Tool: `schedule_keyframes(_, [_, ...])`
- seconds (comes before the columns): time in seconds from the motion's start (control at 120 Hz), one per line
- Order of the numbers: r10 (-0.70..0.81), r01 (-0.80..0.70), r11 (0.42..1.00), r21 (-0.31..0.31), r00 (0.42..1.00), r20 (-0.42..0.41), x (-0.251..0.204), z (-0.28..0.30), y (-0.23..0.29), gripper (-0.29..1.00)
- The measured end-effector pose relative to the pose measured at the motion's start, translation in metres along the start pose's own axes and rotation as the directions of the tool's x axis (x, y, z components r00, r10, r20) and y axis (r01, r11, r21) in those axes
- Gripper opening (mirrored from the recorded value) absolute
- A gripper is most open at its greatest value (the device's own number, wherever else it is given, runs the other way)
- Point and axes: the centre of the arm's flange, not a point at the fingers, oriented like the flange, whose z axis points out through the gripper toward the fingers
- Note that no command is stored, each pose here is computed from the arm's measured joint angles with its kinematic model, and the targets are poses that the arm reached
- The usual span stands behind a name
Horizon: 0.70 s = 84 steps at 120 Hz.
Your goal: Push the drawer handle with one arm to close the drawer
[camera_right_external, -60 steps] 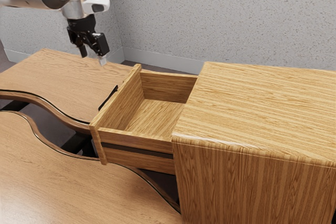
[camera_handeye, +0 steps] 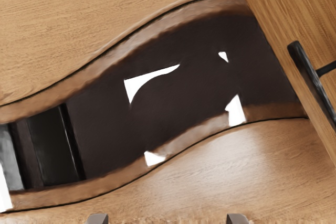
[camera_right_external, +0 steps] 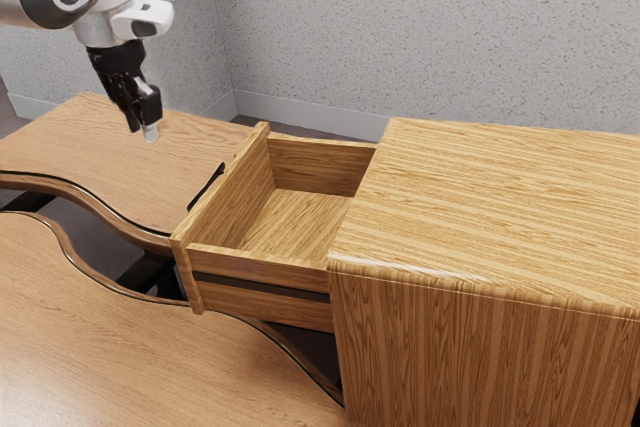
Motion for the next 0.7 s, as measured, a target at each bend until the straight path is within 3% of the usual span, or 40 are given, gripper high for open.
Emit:
schedule_keyframes(0.117, [0.244,-0.247,0.967,0.060,0.968,0.060,-0.006,0.041,0.021,0.04])
schedule_keyframes(0.283, [0.466,-0.468,0.883,0.038,0.884,0.041,-0.001,0.053,0.019,-0.04])
schedule_keyframes(0.375, [0.571,-0.571,0.821,0.002,0.821,0.024,0.006,0.067,0.019,-0.06])
schedule_keyframes(0.7, [0.822,-0.823,0.568,0.009,0.567,-0.047,0.021,0.074,0.039,-0.08])
